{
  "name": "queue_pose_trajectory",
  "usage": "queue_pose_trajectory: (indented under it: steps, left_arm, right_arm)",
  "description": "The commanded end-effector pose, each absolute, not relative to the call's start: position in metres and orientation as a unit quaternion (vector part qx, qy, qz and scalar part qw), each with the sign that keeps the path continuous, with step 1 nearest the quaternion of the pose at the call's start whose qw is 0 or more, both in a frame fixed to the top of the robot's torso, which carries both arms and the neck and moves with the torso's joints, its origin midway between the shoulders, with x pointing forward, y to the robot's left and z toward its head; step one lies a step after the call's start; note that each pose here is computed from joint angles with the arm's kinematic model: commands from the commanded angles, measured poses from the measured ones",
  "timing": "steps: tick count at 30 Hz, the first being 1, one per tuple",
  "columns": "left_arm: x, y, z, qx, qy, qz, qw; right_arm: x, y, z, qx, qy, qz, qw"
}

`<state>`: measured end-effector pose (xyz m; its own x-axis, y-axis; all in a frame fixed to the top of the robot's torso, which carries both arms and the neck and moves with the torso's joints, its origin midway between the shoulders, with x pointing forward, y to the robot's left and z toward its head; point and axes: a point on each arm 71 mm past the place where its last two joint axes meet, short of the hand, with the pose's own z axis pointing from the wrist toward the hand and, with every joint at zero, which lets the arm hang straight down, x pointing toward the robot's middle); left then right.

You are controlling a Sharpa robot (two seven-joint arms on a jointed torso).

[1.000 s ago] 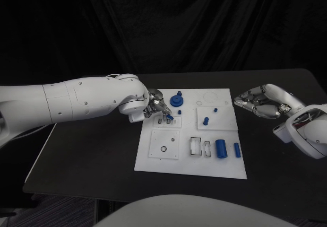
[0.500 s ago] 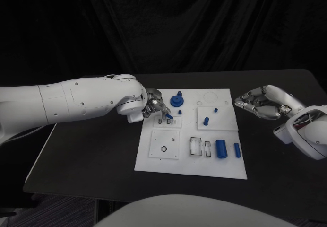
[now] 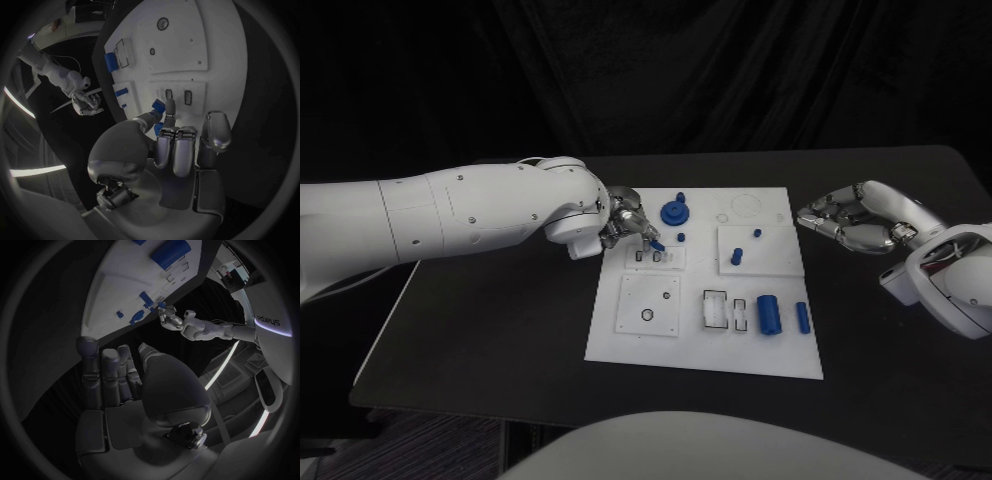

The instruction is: Assemble the parts on the task board

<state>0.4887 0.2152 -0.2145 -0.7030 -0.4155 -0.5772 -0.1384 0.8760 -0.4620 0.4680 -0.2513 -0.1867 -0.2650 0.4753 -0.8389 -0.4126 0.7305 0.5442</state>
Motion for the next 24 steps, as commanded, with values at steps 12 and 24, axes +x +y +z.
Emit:
queue_pose_trajectory:
  steps: [12,24]
  left_arm:
    - [0.4898,0.2134,-0.2141,-0.109,0.904,-0.18,0.371]
    - [0.4898,0.2123,-0.2144,-0.101,0.907,-0.174,0.371]
  right_arm:
    - [0.4676,-0.2526,-0.189,0.027,0.713,0.36,0.601]
    - [0.4676,-0.2522,-0.1893,0.027,0.715,0.36,0.599]
